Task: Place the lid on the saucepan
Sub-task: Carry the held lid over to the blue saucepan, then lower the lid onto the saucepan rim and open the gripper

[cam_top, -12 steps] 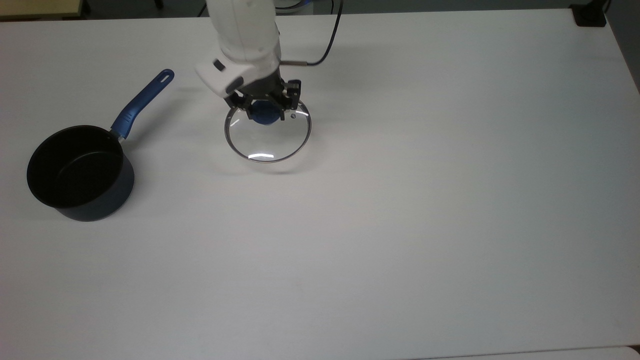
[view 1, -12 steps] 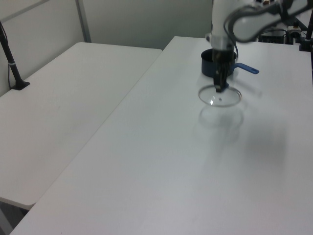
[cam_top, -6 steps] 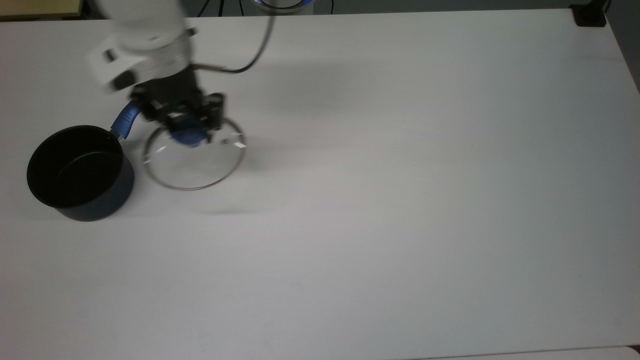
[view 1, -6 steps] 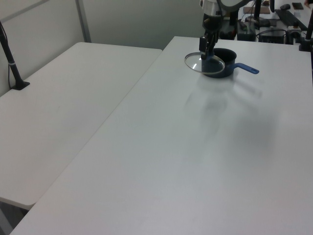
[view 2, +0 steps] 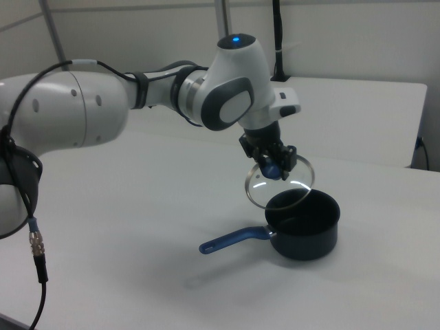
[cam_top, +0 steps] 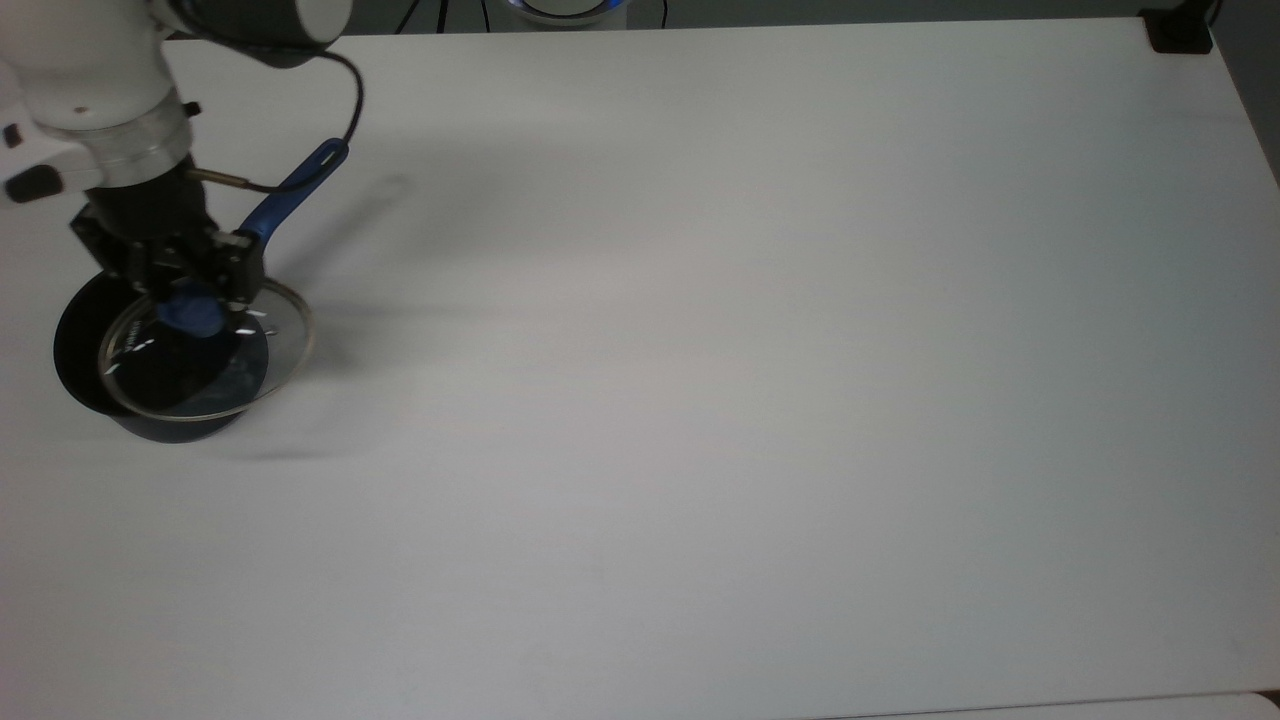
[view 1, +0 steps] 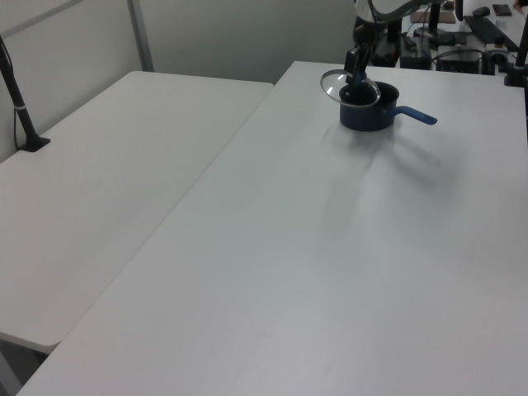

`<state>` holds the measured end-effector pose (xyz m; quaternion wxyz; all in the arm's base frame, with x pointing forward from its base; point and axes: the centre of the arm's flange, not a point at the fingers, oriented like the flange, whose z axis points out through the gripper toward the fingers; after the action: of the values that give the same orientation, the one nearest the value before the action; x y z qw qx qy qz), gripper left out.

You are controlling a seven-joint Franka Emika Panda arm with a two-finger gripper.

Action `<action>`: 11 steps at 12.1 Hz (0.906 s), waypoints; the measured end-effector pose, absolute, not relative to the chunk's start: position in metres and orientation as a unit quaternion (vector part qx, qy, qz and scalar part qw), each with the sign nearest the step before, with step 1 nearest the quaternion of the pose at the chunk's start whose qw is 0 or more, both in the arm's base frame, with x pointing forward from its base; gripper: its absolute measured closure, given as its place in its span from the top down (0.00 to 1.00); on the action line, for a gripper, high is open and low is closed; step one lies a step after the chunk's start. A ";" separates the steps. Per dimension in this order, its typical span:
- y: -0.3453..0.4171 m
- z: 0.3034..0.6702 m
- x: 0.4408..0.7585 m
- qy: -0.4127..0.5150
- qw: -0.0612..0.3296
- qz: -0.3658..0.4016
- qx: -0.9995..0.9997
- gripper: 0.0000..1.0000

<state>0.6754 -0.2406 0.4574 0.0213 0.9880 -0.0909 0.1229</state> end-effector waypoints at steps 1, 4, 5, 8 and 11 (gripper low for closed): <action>-0.252 0.455 0.675 -0.092 0.024 0.125 0.988 0.61; -0.278 0.451 0.668 -0.096 0.030 0.122 0.987 0.61; -0.286 0.451 0.664 -0.096 0.033 0.121 0.987 0.61; -0.298 0.451 0.659 -0.093 0.040 0.119 0.988 0.61; -0.299 0.446 0.658 -0.091 0.038 0.111 0.989 0.61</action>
<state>0.6578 -0.2989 0.4465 0.0382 0.9890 -0.0906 0.1106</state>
